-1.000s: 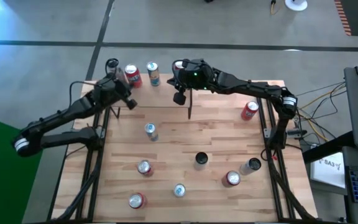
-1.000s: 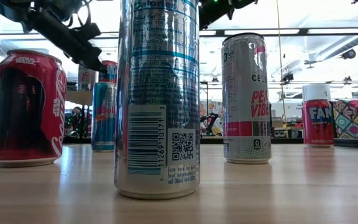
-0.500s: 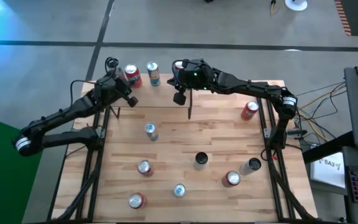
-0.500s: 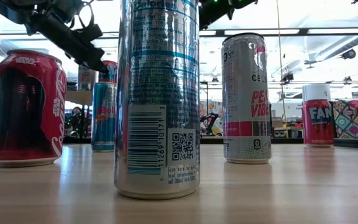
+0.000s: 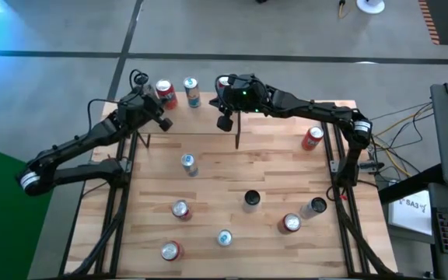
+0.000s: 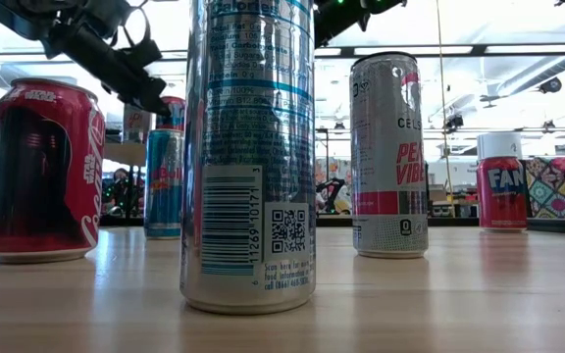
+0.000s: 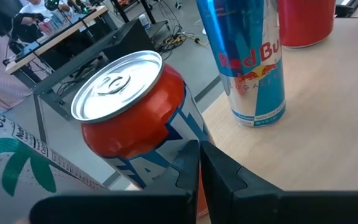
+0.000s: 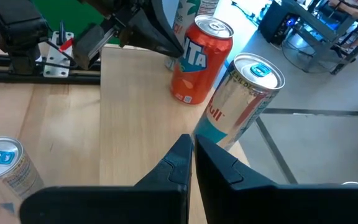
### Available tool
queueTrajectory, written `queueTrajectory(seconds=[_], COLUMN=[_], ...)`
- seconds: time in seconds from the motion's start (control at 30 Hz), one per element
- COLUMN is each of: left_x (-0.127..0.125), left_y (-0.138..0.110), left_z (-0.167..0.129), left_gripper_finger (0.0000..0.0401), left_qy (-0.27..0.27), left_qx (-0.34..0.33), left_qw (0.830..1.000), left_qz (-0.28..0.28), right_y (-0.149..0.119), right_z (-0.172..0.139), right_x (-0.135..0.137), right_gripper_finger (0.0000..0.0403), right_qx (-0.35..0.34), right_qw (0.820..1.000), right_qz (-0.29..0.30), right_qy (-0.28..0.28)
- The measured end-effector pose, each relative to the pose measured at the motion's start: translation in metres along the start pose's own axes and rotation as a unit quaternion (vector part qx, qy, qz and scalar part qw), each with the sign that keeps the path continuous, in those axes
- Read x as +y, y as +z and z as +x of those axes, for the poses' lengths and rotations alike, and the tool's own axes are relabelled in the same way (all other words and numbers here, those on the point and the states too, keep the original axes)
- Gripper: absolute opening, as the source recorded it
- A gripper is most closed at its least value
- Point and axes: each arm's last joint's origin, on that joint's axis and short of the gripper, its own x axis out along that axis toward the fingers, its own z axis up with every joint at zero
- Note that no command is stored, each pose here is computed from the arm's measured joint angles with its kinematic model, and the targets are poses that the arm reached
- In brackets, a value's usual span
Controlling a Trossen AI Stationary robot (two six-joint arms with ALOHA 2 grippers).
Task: Place canned beverage on shelf
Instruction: Put the red soda can on the shelf
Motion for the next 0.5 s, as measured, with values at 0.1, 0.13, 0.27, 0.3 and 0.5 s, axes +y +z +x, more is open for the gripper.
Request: queueTrajectory(seconds=[0.1,0.13,0.27,0.3,0.5], left_x=[-0.001,-0.001,-0.001,-0.001,0.002], left_y=[-0.001,0.000,-0.001,0.000,0.004], left_z=[0.002,0.003,0.004,0.004,-0.006], left_gripper_finger=[0.0000,0.0000,0.0000,0.0000,0.0000], left_qy=[-0.001,0.000,-0.001,0.000,0.005], left_qx=[0.003,0.002,0.003,0.002,-0.024], left_qw=[1.000,1.000,1.000,1.000,0.999], left_qz=[0.001,0.001,0.001,-0.001,-0.026], right_y=[0.000,0.000,0.000,0.000,-0.002], right_z=[0.000,0.000,0.000,0.000,0.000], right_x=[0.000,0.000,0.000,0.000,0.002], right_gripper_finger=[0.0012,0.0012,0.0012,0.0012,0.0012], right_qx=[0.000,0.000,0.001,0.002,0.009], right_qw=[1.000,1.000,1.000,1.000,1.000], right_qz=[0.000,0.000,0.000,0.000,0.000], right_qy=[0.000,0.000,0.000,0.000,0.004])
